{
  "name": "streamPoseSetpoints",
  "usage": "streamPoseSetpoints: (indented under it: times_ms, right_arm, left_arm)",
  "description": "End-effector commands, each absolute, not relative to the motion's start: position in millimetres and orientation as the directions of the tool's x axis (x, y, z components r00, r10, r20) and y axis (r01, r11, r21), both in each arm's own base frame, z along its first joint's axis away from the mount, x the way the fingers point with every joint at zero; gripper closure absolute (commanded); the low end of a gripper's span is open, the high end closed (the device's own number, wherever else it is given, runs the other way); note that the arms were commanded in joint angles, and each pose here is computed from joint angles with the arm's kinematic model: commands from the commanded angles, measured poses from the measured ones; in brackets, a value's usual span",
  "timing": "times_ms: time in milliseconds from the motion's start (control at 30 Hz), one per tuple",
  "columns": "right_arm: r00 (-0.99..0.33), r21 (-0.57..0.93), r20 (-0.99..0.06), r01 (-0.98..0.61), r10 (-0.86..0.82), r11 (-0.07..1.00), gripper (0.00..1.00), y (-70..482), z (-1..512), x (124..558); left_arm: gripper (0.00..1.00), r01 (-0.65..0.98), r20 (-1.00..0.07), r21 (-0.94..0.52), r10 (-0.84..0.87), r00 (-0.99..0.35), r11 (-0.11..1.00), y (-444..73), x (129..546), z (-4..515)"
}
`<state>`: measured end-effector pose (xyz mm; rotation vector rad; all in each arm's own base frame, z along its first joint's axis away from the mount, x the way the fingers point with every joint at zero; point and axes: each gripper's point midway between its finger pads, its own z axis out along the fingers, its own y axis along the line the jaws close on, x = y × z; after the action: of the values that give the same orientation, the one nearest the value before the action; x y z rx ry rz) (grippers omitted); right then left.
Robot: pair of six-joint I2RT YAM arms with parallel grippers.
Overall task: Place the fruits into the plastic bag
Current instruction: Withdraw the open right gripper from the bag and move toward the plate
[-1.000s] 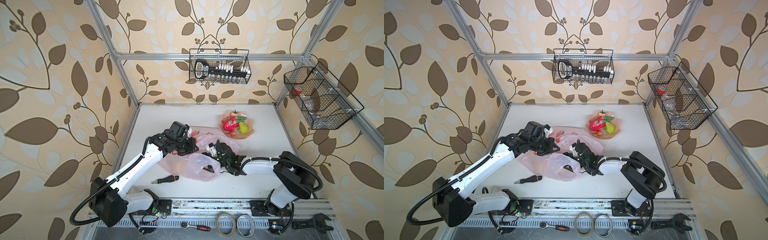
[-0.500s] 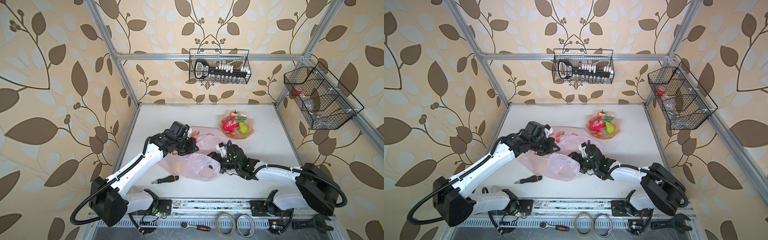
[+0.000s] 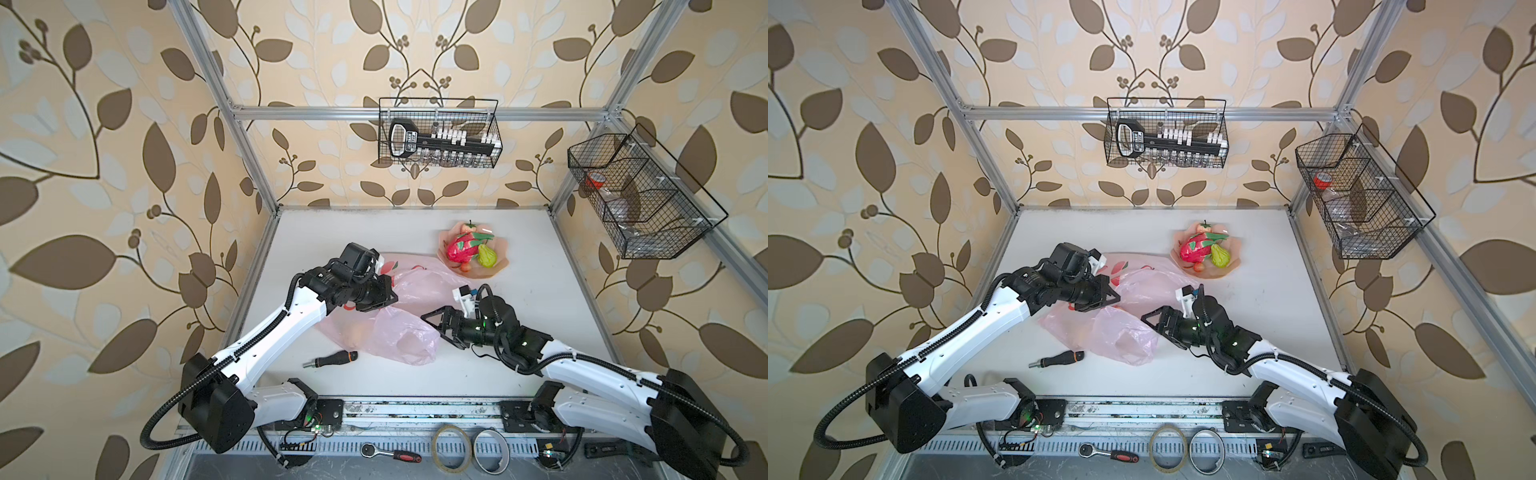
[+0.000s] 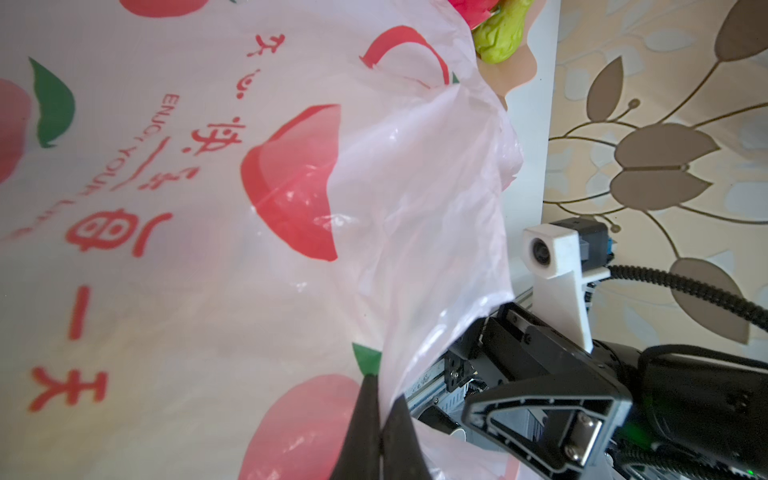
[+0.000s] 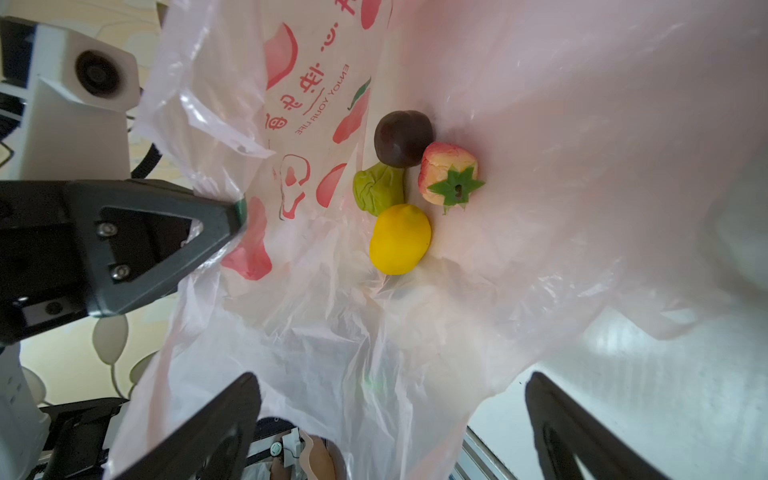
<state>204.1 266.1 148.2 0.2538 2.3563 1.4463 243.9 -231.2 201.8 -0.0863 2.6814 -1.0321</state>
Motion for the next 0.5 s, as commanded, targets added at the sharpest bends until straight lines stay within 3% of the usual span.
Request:
streamPoseSetpoints:
  times_ms: [0,467]
  right_arm:
    - [-0.907,0.866,-0.216,-0.007,0.361,0.500,0.00,250,138,201]
    - [-0.859,0.844,-0.230,0.057,0.457,0.533,0.00,197,139,194]
  left_arm:
    - [1.00,0.091,-0.266,-0.686,-0.132,-0.955,0.722,-238,248,218]
    - [1.00,0.088,-0.257,-0.686,-0.128,-0.958,0.722,-239,249,215]
